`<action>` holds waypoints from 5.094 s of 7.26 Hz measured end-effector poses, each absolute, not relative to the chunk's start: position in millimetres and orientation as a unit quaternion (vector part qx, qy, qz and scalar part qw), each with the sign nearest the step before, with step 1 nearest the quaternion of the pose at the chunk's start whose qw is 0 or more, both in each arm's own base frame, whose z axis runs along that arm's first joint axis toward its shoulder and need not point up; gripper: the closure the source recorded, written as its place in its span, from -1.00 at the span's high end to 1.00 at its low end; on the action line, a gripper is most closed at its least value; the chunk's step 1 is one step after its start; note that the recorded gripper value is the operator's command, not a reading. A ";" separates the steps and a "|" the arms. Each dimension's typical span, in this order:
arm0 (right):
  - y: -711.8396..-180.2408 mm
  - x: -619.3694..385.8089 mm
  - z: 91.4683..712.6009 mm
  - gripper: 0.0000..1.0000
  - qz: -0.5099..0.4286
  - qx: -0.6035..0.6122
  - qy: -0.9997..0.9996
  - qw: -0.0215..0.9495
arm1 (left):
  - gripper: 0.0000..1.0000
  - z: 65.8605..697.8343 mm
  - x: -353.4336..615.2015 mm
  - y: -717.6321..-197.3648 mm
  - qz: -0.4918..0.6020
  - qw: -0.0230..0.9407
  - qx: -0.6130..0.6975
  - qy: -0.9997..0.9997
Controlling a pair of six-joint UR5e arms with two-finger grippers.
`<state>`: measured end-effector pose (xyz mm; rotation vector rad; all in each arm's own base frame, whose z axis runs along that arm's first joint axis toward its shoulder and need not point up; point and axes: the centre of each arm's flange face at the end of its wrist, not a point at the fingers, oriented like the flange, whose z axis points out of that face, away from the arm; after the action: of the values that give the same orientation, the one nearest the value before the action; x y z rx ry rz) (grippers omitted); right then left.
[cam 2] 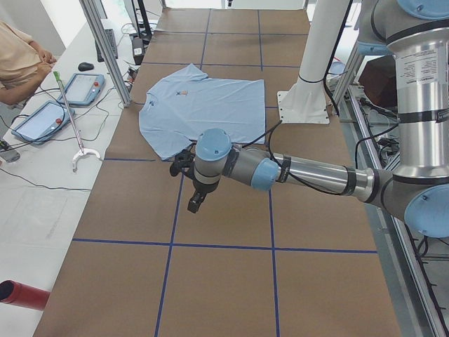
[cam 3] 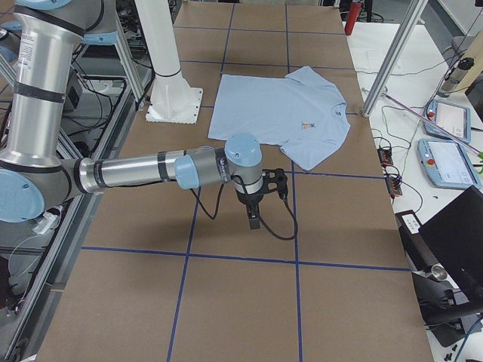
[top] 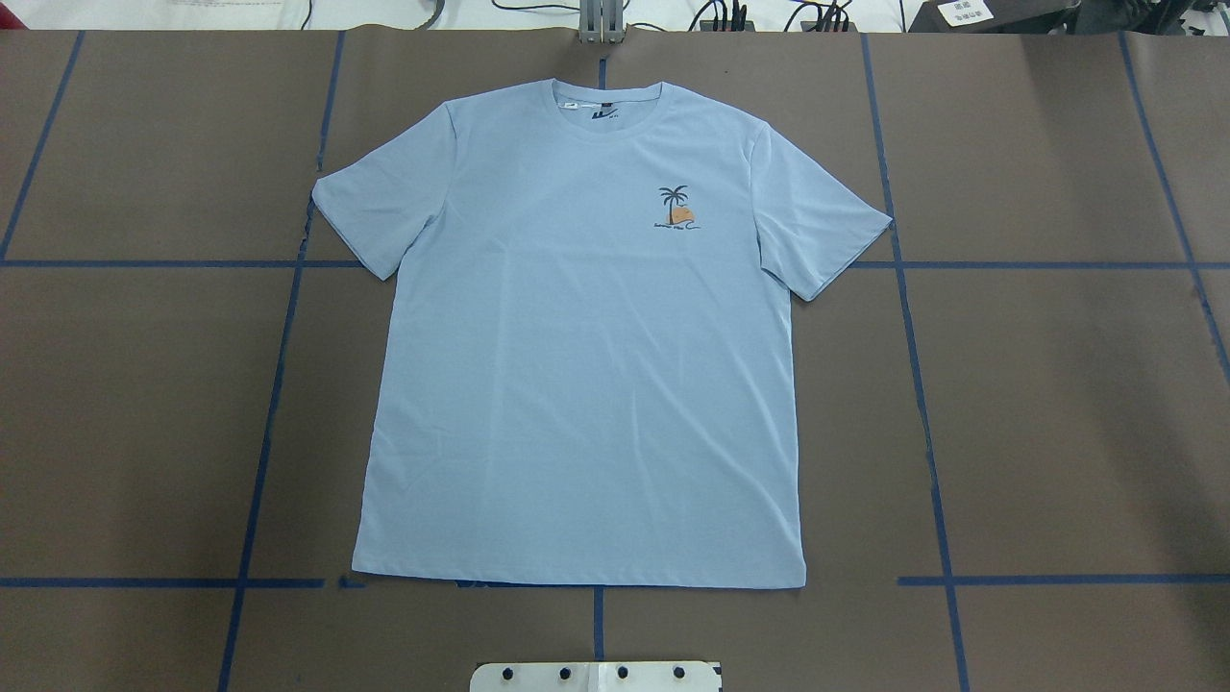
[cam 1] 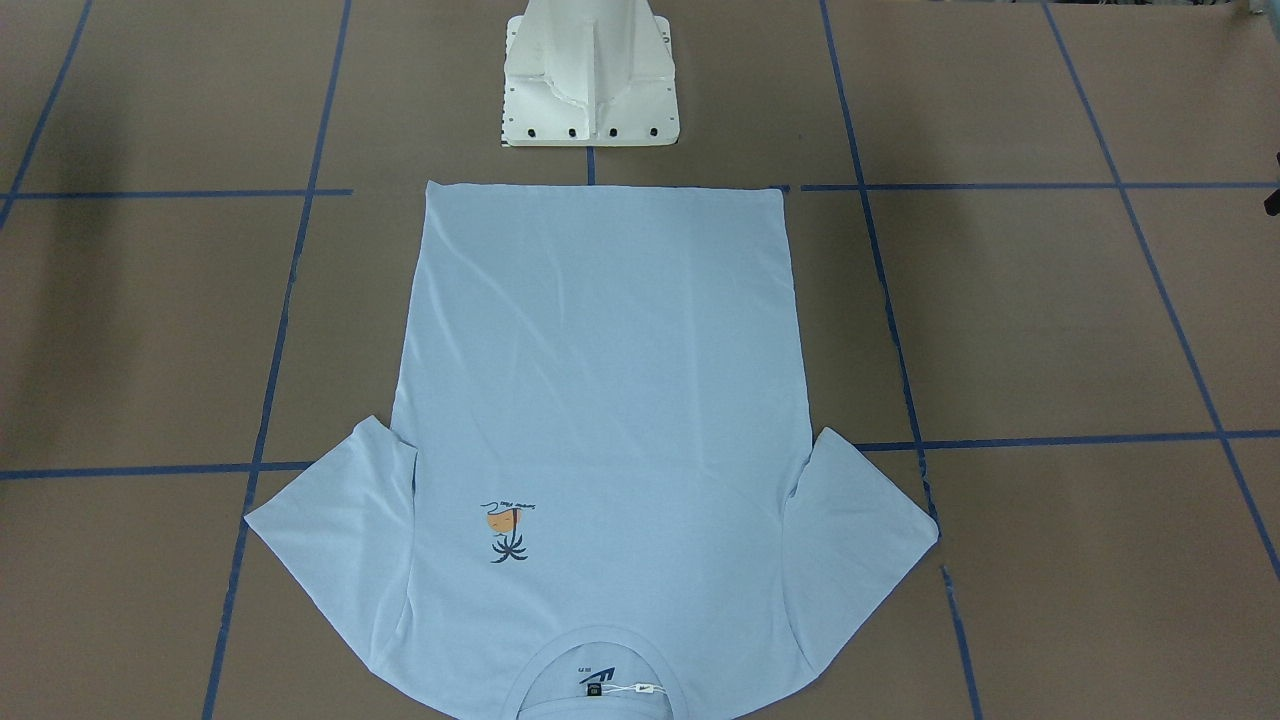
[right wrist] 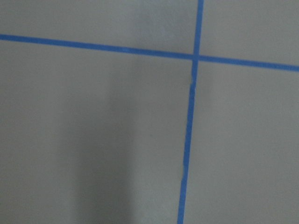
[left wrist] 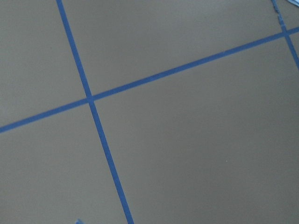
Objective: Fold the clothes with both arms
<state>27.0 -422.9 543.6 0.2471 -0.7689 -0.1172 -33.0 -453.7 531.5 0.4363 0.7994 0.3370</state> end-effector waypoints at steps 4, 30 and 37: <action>-507.1 20.3 523.0 1.00 -0.061 0.176 -0.373 0.909 | 1.00 496.5 -32.1 -514.3 0.204 0.853 0.327 0.353; -605.9 -378.7 471.0 -0.16 0.064 0.178 -0.359 0.914 | 1.00 493.8 -32.8 -514.2 0.215 0.841 0.352 0.350; -607.9 -381.0 454.6 -1.00 0.061 0.188 -0.364 0.910 | 1.00 493.1 -32.9 -514.1 0.214 0.841 0.352 0.350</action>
<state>-381.0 -607.9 454.6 0.3866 -0.7497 0.1266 -32.9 -514.1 493.1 0.7435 0.7404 0.4519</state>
